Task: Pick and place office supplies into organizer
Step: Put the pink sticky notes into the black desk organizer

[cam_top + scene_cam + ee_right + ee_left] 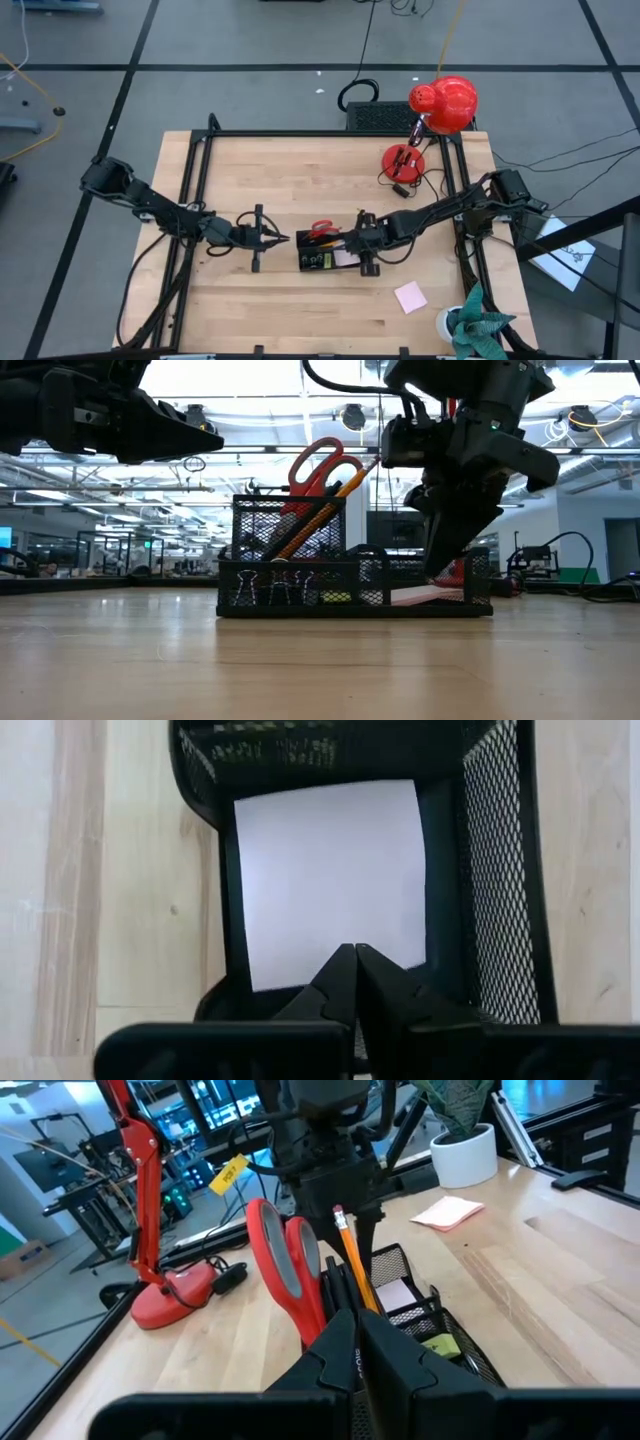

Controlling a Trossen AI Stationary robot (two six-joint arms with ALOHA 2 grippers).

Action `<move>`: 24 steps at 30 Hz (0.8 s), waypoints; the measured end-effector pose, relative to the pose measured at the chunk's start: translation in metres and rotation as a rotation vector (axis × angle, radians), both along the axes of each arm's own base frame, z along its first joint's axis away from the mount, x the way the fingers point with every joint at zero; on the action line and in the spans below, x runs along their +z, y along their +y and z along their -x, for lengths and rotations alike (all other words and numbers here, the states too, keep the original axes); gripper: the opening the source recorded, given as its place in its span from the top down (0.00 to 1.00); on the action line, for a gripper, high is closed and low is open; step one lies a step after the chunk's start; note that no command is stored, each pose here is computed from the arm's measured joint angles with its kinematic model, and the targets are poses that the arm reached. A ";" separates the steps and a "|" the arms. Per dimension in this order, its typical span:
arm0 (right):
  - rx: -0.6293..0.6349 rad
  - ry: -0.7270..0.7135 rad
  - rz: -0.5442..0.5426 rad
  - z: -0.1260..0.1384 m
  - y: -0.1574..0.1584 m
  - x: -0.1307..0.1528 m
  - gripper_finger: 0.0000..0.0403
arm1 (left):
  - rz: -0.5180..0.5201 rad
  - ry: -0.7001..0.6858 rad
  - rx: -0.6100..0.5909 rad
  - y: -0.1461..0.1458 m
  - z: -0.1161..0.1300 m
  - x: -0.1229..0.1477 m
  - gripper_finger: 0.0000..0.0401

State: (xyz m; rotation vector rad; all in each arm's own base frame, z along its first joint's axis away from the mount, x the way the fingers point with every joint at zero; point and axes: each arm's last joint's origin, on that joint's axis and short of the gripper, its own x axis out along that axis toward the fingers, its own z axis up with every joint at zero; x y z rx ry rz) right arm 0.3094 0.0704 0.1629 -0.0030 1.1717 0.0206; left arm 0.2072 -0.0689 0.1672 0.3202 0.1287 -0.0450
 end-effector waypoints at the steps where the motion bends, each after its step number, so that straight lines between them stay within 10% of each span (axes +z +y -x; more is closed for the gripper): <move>1: 0.002 -0.003 0.000 -0.001 0.000 -0.001 1.00 | 0.001 -0.002 0.000 0.000 0.000 0.000 0.94; 24: 0.012 -0.015 -0.024 -0.012 0.004 -0.020 1.00 | -0.003 0.001 0.000 0.000 0.000 0.000 0.94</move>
